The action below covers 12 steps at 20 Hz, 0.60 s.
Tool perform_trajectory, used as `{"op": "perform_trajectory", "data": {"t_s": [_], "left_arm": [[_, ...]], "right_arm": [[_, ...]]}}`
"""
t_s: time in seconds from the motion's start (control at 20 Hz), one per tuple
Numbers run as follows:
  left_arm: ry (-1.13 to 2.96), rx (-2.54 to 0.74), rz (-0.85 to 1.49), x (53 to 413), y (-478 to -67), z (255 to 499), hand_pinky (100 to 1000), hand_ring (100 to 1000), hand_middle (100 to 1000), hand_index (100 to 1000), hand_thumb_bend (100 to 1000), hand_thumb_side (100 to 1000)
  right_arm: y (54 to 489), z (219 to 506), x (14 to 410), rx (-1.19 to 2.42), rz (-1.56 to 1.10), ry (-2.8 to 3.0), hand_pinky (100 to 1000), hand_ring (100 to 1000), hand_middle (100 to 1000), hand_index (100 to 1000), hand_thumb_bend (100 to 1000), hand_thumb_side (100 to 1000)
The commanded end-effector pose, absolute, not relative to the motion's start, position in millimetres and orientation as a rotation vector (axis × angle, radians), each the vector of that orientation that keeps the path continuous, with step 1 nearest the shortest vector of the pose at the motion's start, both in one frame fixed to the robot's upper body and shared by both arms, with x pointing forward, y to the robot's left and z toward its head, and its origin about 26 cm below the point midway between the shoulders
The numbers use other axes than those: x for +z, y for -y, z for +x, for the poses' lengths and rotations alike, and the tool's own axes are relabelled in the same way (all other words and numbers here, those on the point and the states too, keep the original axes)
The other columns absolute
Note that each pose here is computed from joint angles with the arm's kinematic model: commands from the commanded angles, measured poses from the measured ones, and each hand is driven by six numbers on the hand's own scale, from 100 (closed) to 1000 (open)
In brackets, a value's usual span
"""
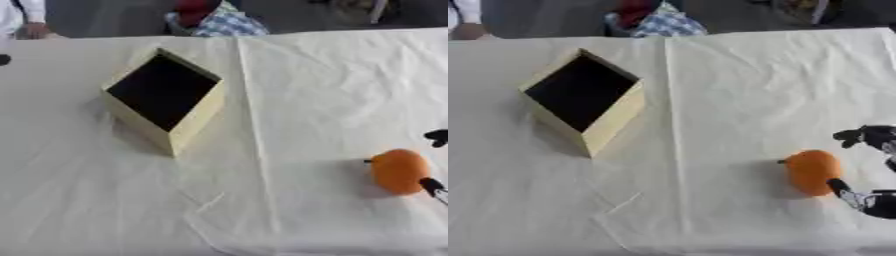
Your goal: Pick up objects on the table and place them in the box.
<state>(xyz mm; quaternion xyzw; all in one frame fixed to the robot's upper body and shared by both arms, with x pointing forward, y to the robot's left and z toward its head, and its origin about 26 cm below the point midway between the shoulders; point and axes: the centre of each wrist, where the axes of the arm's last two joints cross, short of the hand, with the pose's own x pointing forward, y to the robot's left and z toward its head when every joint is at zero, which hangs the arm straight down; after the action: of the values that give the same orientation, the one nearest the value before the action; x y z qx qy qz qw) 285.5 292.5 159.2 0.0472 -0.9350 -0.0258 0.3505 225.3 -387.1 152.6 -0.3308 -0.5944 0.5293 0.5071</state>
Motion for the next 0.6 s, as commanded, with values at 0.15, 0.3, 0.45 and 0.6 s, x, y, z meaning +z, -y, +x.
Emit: {"op": "perform_trajectory", "data": {"t_s": [0.15, 0.3, 0.45, 0.6], "left_arm": [[2.446, -0.102, 0.119, 168, -293, 284, 689, 767, 770, 734, 100, 792], [2.444, -0.103, 0.115, 168, -292, 284, 689, 767, 770, 733, 100, 793], [2.444, -0.103, 0.113, 168, -292, 284, 689, 767, 770, 733, 100, 791], [2.443, -0.102, 0.109, 168, -292, 285, 689, 767, 770, 734, 100, 792]], "right_arm": [[385, 232, 172, 1.302, -0.767, 1.393, 773, 794, 684, 876, 383, 224], [384, 235, 178, 1.323, -0.778, 1.361, 795, 803, 698, 877, 380, 244], [383, 236, 179, 1.346, -0.769, 1.319, 816, 816, 715, 880, 392, 247], [381, 237, 178, 1.367, -0.742, 1.283, 817, 817, 719, 879, 405, 199]]}}
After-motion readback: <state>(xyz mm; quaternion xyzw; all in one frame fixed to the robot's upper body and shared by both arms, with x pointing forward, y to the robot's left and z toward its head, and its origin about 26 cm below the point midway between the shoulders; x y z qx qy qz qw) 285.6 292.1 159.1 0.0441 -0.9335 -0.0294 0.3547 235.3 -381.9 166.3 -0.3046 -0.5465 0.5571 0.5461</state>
